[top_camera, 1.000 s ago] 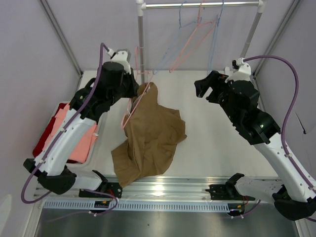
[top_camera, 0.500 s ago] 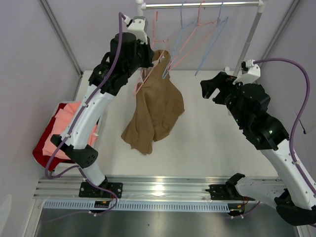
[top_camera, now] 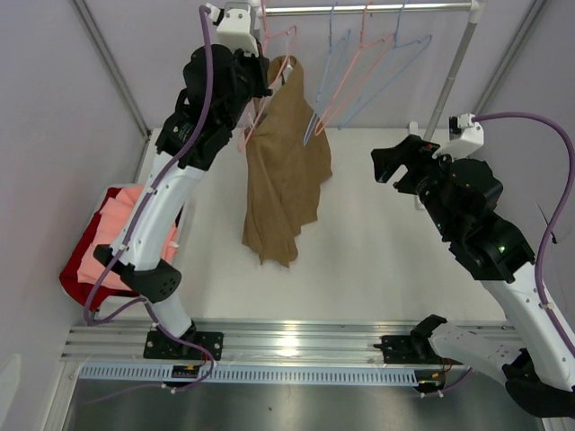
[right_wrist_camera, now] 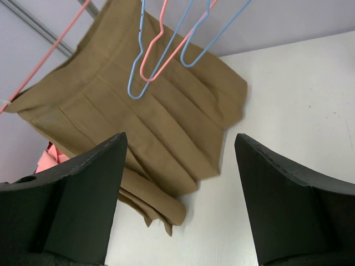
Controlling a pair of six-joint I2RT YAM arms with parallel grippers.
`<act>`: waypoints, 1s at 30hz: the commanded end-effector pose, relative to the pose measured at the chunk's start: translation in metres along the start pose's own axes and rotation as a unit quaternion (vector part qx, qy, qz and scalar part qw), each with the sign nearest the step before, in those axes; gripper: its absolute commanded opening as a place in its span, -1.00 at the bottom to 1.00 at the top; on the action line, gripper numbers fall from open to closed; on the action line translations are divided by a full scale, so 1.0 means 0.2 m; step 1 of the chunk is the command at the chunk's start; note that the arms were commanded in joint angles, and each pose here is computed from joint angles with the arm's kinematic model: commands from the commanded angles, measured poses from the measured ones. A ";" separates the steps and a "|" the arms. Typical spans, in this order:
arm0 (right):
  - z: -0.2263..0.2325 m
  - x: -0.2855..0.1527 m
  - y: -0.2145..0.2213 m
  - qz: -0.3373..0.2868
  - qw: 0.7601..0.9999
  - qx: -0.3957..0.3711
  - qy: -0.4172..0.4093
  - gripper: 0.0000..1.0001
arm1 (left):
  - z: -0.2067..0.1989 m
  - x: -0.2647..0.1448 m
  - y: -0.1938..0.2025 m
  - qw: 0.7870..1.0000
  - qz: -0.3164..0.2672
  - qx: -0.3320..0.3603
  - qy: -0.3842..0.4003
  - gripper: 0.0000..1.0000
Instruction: Place the skirt on the hanger
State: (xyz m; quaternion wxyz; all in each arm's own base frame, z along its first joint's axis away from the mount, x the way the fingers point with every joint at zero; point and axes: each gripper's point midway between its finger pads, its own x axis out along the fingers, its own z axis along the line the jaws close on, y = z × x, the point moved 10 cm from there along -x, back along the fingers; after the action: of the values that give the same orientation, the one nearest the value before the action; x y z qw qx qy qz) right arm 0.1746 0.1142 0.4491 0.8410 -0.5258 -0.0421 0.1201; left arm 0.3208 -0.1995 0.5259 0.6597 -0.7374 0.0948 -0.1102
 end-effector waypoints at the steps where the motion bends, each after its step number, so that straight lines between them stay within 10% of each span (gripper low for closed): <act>1: -0.01 -0.03 -0.02 -0.010 1.000 -0.001 -0.001 0.67 | 0.03 0.02 -0.22 0.992 -0.121 -0.001 -0.024 -1.00; 17: -0.01 -0.02 0.00 0.001 1.000 -0.014 -0.002 0.67 | 0.19 0.48 0.03 0.995 -0.094 -0.034 0.028 -1.00; 30: -0.03 0.00 0.05 0.009 1.000 -0.013 -0.002 0.68 | 0.21 0.47 0.31 0.999 -0.013 -0.036 0.028 -0.99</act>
State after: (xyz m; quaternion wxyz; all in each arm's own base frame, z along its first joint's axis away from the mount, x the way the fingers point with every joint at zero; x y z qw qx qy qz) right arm 0.1768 0.1157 0.4313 0.8299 -0.5410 -0.0212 0.1346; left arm 0.4467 -0.2010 0.4323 0.6482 -0.7432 0.1329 -0.0992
